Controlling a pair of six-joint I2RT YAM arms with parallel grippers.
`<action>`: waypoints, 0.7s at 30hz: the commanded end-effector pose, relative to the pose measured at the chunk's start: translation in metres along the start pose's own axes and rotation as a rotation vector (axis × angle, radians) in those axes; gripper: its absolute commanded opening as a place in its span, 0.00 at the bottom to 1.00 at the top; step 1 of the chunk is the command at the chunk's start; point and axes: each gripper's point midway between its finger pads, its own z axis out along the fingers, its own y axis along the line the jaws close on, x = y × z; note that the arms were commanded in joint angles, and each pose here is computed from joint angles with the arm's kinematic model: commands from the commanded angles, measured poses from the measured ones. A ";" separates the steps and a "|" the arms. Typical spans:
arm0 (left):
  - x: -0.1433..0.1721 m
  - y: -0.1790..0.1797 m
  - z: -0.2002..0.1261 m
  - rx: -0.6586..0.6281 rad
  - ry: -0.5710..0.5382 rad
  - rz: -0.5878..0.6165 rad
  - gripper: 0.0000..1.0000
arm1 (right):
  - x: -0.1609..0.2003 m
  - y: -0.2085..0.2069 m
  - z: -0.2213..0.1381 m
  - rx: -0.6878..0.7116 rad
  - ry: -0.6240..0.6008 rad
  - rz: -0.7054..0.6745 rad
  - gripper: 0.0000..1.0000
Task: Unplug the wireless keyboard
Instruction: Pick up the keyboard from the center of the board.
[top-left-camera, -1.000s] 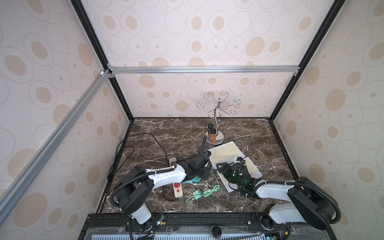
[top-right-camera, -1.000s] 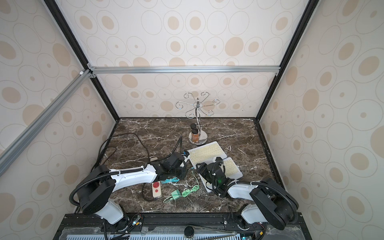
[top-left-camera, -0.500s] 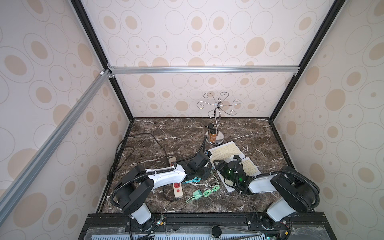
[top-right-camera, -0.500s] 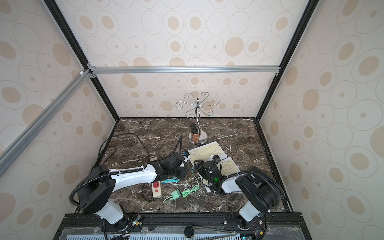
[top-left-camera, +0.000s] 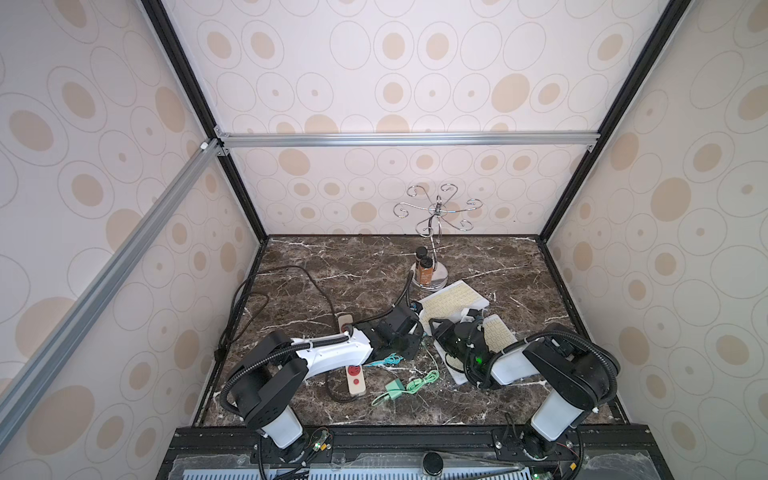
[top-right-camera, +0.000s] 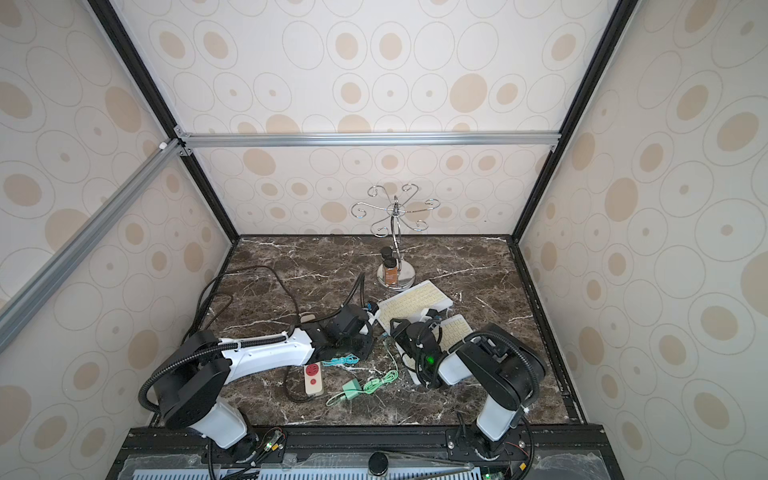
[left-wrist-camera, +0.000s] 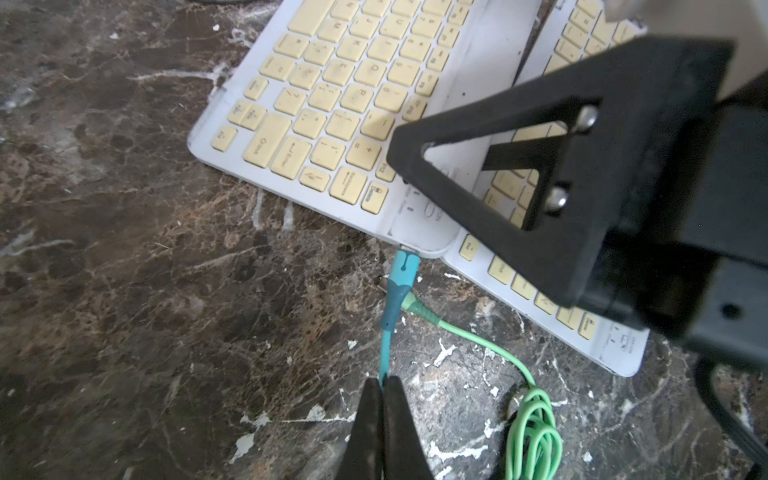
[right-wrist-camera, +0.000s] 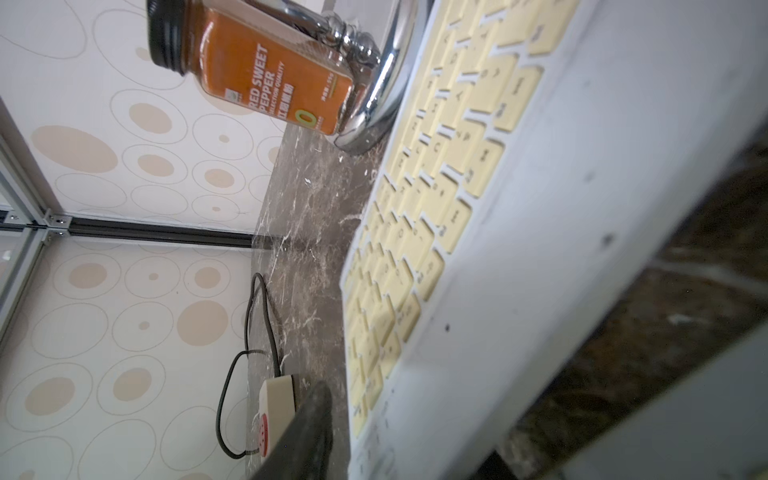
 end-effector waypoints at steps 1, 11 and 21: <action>-0.015 -0.004 -0.008 0.020 -0.047 0.004 0.00 | -0.005 0.014 -0.002 -0.057 -0.030 0.033 0.32; -0.015 -0.005 -0.009 0.027 -0.051 0.005 0.00 | -0.009 0.020 -0.004 -0.083 -0.049 0.031 0.06; -0.023 -0.010 -0.026 0.056 -0.122 0.024 0.28 | -0.020 0.025 -0.018 -0.095 -0.093 0.009 0.00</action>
